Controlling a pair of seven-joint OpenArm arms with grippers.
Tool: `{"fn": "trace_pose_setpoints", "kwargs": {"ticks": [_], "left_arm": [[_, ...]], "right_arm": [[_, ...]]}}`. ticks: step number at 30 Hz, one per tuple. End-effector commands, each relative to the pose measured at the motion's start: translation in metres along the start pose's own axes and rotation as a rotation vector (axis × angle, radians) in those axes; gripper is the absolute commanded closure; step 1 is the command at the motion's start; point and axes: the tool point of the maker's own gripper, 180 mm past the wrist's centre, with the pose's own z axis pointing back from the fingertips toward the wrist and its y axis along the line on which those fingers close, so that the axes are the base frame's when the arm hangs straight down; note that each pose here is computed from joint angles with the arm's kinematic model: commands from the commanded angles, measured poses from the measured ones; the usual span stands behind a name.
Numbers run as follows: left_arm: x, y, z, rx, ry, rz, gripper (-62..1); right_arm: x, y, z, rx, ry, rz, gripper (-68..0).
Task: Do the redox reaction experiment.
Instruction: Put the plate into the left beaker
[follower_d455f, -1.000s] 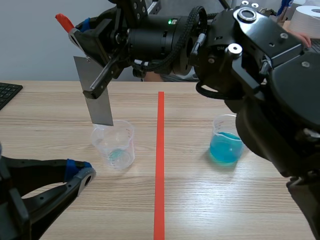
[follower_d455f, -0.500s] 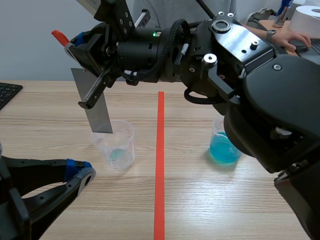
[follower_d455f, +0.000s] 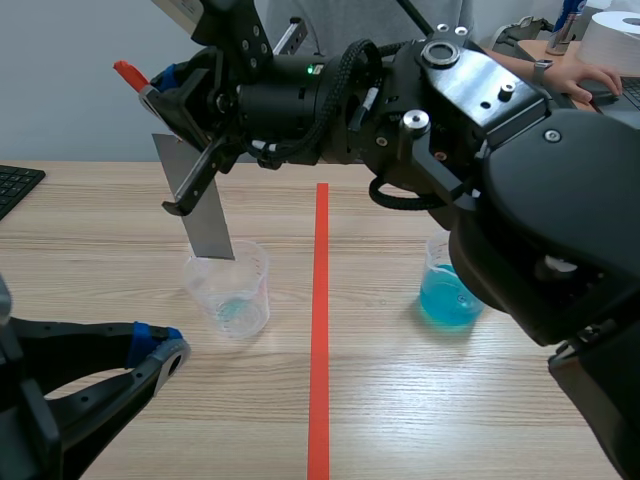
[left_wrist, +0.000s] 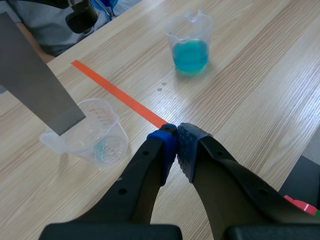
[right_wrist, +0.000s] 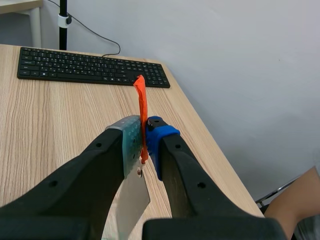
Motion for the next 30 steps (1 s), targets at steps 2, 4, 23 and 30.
{"fn": "trace_pose_setpoints", "kwargs": {"ticks": [2,4,23,30], "left_arm": [[0.008,0.001,-0.001,0.013,-0.032,0.011,-3.4],[0.008,0.002,-0.001,0.015,-0.032,0.011,-3.4],[0.008,0.002,-0.001,0.015,-0.032,0.011,-3.4],[0.008,0.002,-0.001,0.015,-0.032,0.011,-3.4]], "right_arm": [[0.010,-0.007,-0.001,-0.011,-0.034,0.004,-1.1],[0.007,-0.007,-0.001,-0.011,-0.028,-0.001,-1.1],[-0.050,-0.011,0.000,-0.036,0.050,-0.045,-1.1],[-0.062,-0.010,0.001,-0.033,0.075,-0.039,-1.1]]}}
